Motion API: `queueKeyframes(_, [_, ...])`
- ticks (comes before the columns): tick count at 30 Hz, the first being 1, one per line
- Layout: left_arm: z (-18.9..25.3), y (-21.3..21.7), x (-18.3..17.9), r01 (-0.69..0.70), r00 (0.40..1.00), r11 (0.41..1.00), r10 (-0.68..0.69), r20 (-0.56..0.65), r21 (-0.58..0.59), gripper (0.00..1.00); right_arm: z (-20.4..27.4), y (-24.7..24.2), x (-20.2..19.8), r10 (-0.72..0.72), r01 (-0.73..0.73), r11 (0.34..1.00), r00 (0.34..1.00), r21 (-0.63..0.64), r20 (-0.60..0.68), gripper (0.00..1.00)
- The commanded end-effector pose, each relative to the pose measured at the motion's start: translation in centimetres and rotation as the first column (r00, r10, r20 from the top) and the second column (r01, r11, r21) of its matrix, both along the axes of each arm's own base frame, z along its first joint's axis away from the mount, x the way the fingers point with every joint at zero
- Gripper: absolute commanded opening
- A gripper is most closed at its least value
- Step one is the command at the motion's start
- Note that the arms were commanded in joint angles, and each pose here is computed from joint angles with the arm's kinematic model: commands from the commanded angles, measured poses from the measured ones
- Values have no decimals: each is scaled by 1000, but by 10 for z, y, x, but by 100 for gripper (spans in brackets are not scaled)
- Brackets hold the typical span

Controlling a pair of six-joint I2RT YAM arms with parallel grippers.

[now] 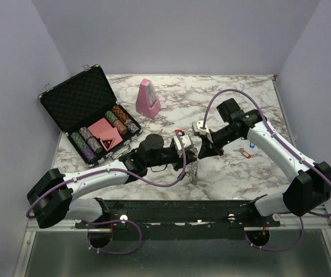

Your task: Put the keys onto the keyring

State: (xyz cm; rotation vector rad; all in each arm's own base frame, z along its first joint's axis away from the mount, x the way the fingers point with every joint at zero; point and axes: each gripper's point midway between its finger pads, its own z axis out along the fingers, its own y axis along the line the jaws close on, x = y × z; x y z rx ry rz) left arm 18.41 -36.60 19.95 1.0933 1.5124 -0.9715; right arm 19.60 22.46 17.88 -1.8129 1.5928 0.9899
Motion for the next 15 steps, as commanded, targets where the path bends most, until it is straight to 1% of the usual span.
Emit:
queueKeyframes(1, [13, -11, -4, 41, 999, 998, -41, 1, -40, 28, 12, 2, -4, 12, -13, 999, 1000, 29, 23, 0])
queueKeyframes(6, [12, -12, -4, 50, 999, 998, -50, -1, -38, 13, 13, 3, -5, 15, -16, 999, 1000, 31, 22, 0])
queueKeyframes(8, [13, -13, -5, 52, 999, 998, -52, -4, -41, 10, 12, 3, -5, 15, -16, 999, 1000, 29, 21, 0])
queueKeyframes(15, [13, -13, -6, 48, 999, 998, -49, -16, -49, 12, 12, 3, -6, 17, -17, 999, 1000, 33, 16, 0])
